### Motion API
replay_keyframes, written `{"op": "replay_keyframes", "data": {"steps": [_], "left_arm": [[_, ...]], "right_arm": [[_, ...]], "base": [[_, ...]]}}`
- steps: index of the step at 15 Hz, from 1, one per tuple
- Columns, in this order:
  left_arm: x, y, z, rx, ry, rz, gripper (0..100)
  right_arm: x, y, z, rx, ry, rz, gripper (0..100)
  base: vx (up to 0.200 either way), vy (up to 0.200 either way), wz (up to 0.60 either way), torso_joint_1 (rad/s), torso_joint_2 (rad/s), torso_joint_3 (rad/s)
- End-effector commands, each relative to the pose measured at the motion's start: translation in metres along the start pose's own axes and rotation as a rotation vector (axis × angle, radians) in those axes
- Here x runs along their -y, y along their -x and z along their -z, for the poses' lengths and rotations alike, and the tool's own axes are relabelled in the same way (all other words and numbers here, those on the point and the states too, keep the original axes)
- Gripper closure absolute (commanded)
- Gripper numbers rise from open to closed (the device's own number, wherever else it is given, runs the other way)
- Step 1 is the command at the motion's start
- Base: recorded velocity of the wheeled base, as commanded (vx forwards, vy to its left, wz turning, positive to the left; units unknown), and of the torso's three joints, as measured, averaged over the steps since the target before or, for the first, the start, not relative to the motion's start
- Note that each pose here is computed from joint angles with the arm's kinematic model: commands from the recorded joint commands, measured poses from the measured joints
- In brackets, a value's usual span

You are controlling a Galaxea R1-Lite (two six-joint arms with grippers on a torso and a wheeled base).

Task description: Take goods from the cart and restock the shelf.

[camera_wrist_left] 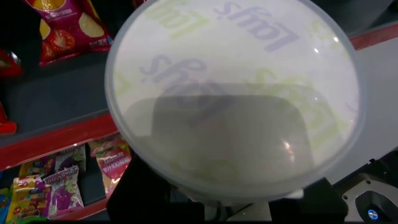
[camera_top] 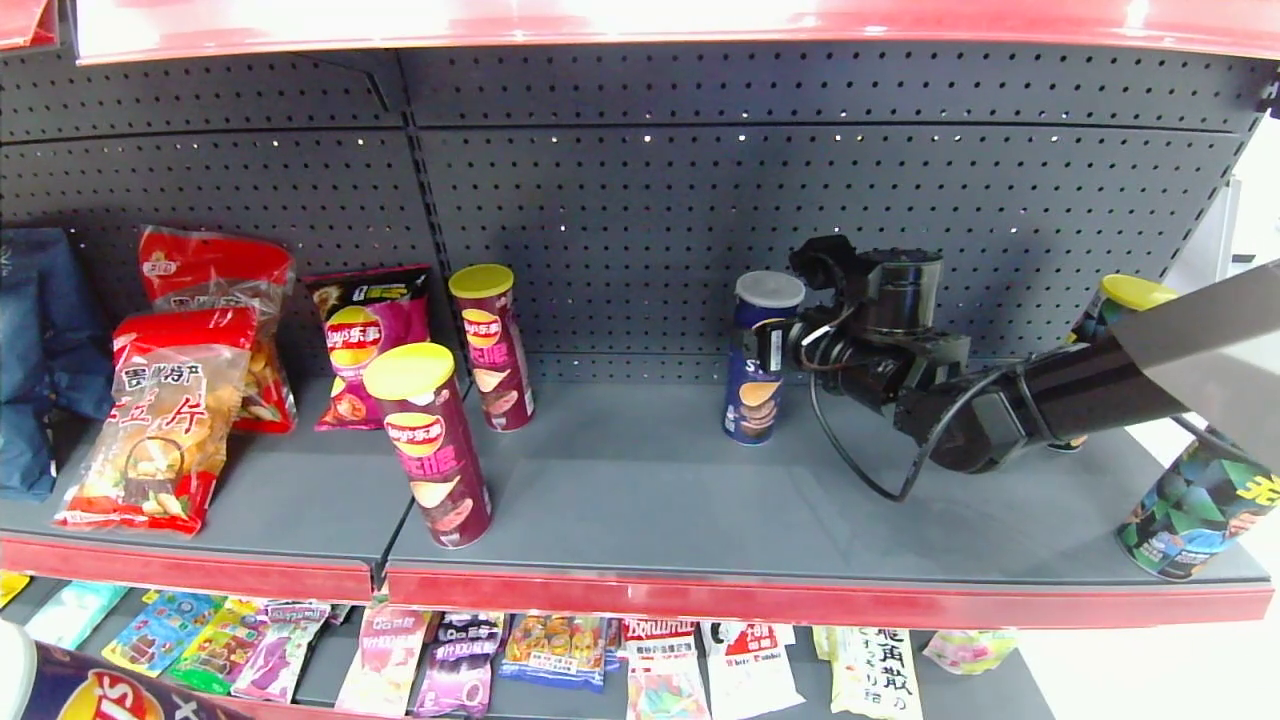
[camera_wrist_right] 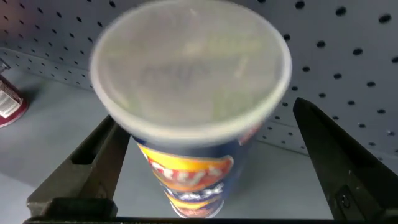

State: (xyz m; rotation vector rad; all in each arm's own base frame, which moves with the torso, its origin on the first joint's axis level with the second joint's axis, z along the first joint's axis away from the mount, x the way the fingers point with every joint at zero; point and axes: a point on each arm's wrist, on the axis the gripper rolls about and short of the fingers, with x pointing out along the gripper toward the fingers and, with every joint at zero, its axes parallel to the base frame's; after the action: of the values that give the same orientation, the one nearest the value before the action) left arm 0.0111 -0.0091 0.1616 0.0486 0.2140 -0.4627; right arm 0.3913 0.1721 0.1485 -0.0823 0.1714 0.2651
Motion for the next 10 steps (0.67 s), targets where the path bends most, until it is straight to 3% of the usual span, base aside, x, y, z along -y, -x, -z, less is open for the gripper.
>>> {"op": "replay_keyframes", "data": {"steps": [1,9,10], "left_arm": [[-0.0007,-0.0014,-0.0013,-0.006,0.003,0.001,100],[-0.0003,-0.0005,-0.0010,-0.002,0.001,0.000,100],[-0.0003,-0.0005,-0.0010,-0.002,0.001,0.000,100]], "right_arm": [[-0.0015,-0.0031,0.0022,-0.003,0.002,-0.002,0],[-0.0059,-0.0086,0.0099,-0.016,0.005,-0.007,0],[-0.0079,-0.0086,0.0101,-0.014,0.004,-0.010,100]], "base": [[0.000,0.000,0.00,0.000,0.00,0.000],[0.000,0.000,0.00,0.000,0.00,0.000],[0.000,0.000,0.00,0.000,0.00,0.000]]}}
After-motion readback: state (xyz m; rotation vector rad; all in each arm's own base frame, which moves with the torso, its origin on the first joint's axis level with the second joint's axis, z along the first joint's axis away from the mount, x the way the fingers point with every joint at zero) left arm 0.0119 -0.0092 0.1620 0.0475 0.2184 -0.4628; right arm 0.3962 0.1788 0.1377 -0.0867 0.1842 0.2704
